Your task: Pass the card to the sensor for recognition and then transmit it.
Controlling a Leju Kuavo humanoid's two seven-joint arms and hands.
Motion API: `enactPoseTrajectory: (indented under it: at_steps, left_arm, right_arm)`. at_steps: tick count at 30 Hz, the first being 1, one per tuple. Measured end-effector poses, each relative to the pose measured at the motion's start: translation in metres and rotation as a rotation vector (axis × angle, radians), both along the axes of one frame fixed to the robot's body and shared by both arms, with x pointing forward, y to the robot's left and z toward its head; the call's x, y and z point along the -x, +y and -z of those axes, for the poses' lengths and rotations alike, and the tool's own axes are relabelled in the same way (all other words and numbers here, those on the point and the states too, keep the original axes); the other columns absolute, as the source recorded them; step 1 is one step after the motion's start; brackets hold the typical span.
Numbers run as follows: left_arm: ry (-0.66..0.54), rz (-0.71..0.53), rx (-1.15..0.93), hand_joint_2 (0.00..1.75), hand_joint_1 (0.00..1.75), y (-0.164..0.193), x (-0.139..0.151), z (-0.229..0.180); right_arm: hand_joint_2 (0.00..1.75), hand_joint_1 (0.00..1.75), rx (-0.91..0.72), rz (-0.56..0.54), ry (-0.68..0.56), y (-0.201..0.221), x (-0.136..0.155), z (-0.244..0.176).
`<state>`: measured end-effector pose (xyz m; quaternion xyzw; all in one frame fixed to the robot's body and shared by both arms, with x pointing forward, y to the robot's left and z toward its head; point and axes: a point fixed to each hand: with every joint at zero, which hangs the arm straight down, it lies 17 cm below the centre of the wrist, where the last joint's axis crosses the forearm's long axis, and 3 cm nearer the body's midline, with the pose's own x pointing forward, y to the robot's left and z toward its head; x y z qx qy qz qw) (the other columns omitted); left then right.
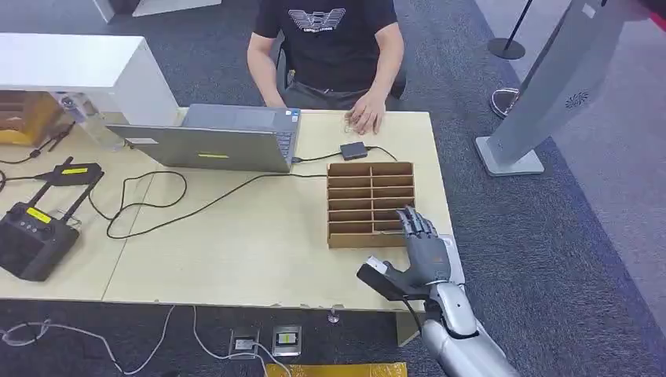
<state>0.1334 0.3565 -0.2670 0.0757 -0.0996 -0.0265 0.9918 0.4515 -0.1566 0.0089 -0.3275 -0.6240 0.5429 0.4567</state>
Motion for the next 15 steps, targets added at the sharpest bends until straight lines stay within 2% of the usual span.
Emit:
enactPoseTrajectory:
  at_steps: [15]
  left_arm:
    - [0.000, -0.001, -0.007, 0.00, 0.00, 0.000, 0.000, 0.000]
  right_arm:
    - [1.75, 0.00, -0.004, 0.020, -0.037, 0.000, -0.014, -0.019]
